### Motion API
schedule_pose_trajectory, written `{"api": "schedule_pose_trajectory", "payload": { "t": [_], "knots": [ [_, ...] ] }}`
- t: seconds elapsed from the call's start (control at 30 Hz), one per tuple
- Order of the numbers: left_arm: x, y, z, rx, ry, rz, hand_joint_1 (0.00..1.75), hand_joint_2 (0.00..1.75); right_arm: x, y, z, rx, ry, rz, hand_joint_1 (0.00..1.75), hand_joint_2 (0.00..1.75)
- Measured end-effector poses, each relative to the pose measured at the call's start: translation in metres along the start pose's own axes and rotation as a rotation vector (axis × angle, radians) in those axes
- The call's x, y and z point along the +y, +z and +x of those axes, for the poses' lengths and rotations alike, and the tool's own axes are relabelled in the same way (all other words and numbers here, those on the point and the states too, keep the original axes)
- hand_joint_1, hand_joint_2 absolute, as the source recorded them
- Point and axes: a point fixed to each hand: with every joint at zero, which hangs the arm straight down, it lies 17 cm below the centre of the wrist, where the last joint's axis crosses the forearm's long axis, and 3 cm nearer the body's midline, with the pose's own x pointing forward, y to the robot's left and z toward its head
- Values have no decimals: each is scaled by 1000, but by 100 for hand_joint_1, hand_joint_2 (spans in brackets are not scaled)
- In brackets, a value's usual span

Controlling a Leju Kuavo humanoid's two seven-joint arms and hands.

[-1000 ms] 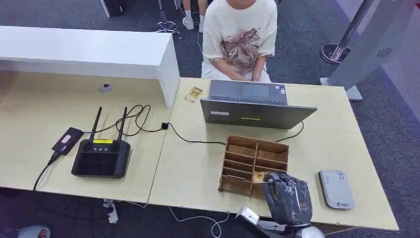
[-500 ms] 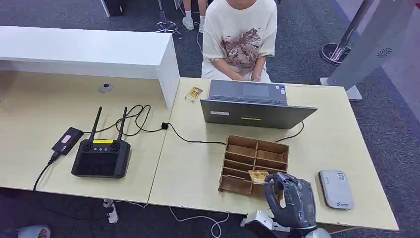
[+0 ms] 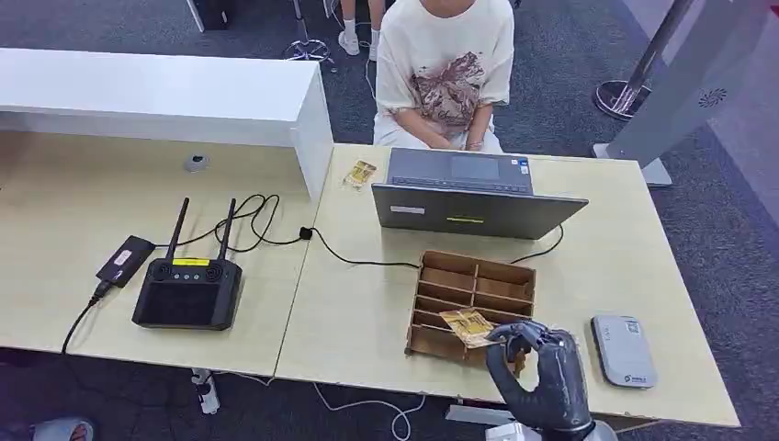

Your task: Pass the card to the sensor for recognition and then transmit it.

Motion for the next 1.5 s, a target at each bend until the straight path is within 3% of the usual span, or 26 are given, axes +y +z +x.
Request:
{"api": "schedule_pose_trajectory", "payload": {
  "t": [0.37,0.6,0.9,1.23,1.5],
  "knots": [
    [0,0,-2,0,-15,-1,0,0,-17,-13,14,-79,15,-65,175,175],
    [2,0,-2,-1,-34,-4,0,0,-47,-50,28,-173,105,-152,175,175],
    [2,0,-1,1,-43,-12,0,0,-72,-100,34,-209,160,-182,175,175],
    [4,-1,3,-2,-83,-14,0,0,-98,-152,35,-219,247,-206,175,175],
    [5,-1,5,-3,-120,-20,0,0,-103,-214,4,-104,285,-100,175,175]
  ]
}}
